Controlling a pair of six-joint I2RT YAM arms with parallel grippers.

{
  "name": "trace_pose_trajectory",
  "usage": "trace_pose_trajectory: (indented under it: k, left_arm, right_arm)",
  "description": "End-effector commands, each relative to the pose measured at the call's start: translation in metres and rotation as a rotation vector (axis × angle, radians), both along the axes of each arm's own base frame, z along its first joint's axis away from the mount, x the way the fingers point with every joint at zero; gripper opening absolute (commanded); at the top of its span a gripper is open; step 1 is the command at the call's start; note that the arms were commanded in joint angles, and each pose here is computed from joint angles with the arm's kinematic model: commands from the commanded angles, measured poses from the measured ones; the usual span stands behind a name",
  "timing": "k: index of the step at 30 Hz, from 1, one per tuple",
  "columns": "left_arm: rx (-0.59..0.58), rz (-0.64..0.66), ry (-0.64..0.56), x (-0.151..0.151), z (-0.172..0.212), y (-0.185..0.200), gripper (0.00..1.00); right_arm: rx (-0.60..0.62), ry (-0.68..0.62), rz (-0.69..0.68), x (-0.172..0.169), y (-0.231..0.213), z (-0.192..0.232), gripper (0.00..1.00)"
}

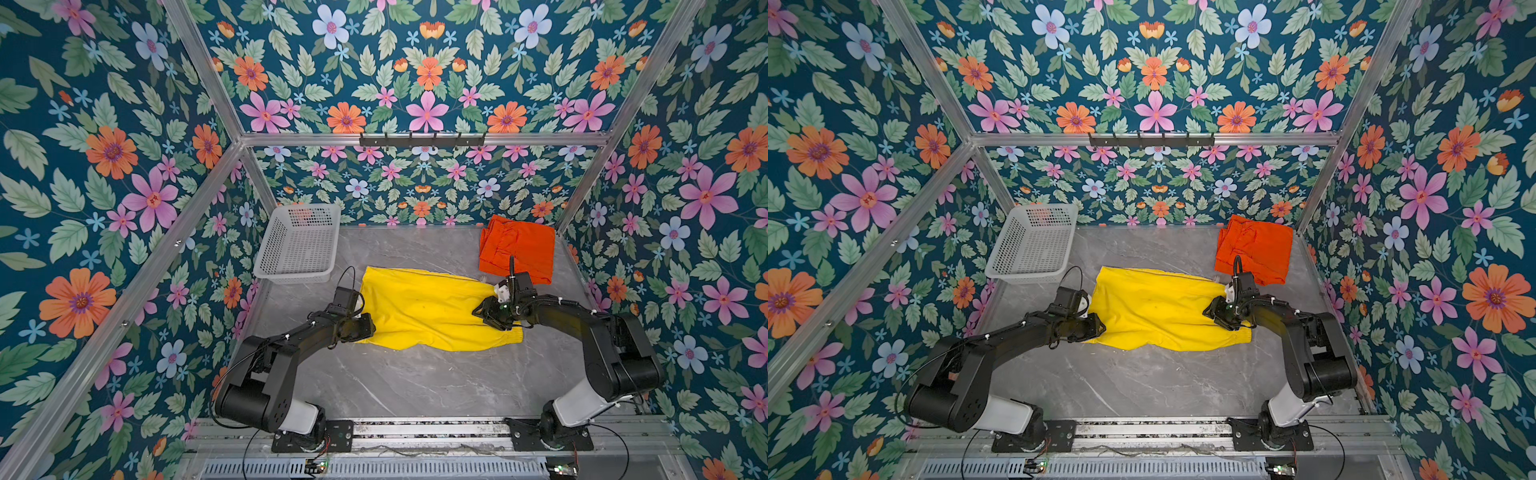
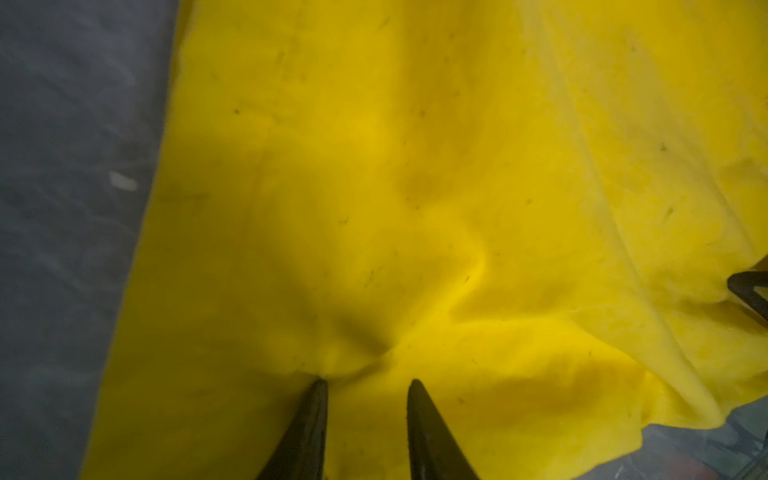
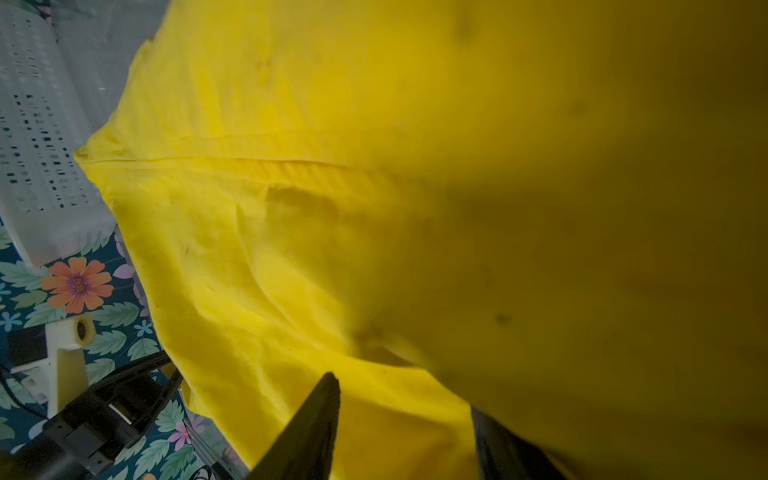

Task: Fold and stack the shorts

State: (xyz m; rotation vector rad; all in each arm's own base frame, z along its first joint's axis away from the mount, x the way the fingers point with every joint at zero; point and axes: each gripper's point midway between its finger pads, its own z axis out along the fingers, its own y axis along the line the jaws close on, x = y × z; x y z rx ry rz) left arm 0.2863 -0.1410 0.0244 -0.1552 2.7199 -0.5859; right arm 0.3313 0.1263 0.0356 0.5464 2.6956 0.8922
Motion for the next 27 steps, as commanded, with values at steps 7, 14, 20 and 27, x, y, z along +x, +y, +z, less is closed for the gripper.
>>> trace_pose_trajectory:
  k: [7, 14, 20, 27]
  left_arm:
    - [0.155, 0.120, 0.107, -0.030, -0.021, 0.051, 0.34]
    - [0.112, 0.124, 0.067, -0.034, -0.011, 0.048, 0.35]
    - [0.047, 0.037, -0.118, 0.008, 0.051, 0.022, 0.42]
    - [-0.012, -0.194, -0.414, 0.049, 0.132, -0.035, 0.52]
  right_arm:
    - [-0.011, 0.048, -0.158, -0.006, -0.042, -0.019, 0.52]
    - [0.060, -0.009, -0.091, 0.002, -0.015, -0.002, 0.52]
    - [0.112, -0.153, 0.009, 0.018, 0.010, 0.054, 0.57]
    - [0.056, -0.244, -0.062, 0.006, -0.031, 0.107, 0.57]
